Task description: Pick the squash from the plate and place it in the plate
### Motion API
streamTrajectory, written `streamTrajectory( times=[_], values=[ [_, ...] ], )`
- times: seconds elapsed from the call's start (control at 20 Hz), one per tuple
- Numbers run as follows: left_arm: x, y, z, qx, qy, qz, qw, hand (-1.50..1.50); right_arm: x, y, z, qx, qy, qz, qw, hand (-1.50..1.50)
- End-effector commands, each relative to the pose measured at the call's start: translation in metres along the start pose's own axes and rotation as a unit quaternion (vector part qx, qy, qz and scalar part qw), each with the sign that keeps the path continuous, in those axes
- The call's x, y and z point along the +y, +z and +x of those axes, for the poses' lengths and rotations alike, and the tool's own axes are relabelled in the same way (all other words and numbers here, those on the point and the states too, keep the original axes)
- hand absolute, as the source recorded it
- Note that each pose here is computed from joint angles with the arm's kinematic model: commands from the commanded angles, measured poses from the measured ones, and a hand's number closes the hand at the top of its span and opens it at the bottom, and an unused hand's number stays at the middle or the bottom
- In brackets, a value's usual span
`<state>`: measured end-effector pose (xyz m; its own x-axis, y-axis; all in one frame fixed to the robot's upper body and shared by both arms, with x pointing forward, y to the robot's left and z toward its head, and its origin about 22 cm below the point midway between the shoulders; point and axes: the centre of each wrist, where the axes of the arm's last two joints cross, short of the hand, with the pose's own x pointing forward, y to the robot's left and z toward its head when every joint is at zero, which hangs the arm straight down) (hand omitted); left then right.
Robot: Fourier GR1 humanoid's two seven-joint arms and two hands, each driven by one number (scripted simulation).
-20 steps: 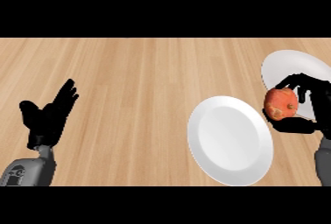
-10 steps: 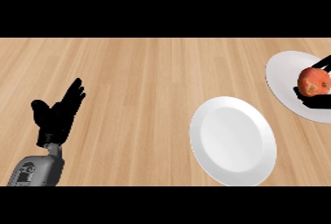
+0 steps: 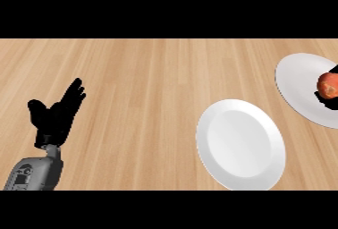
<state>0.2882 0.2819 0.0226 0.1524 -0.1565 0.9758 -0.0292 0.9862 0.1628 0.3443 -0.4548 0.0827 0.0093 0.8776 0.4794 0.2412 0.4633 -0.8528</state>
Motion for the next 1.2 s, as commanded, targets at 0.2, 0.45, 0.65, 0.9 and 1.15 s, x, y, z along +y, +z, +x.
streamTrajectory(
  times=[0.2,0.45,0.65,0.9,1.15],
  values=[
    [-0.012,-0.009,0.02,-0.01,0.003,-0.011,0.9999,0.0,-0.005,0.007,-0.036,0.025,-0.054,0.111,0.992,-1.5],
    [-0.005,-0.007,0.016,-0.008,-0.005,-0.003,1.0,0.0,-0.026,0.006,-0.042,-0.048,-0.086,0.045,0.994,-1.5],
    [-0.007,0.0,-0.003,0.003,-0.006,-0.007,0.9999,0.0,-0.019,-0.012,-0.023,-0.139,-0.183,-0.01,0.973,-1.5],
    [-0.006,0.004,-0.004,0.008,0.0,0.005,1.0,0.0,-0.048,-0.016,-0.026,-0.147,-0.296,-0.007,0.944,-1.5],
    [0.002,0.005,-0.003,0.002,-0.009,0.009,0.9999,0.0,-0.062,-0.01,-0.037,-0.052,-0.389,0.07,0.917,-1.5]
  ],
)
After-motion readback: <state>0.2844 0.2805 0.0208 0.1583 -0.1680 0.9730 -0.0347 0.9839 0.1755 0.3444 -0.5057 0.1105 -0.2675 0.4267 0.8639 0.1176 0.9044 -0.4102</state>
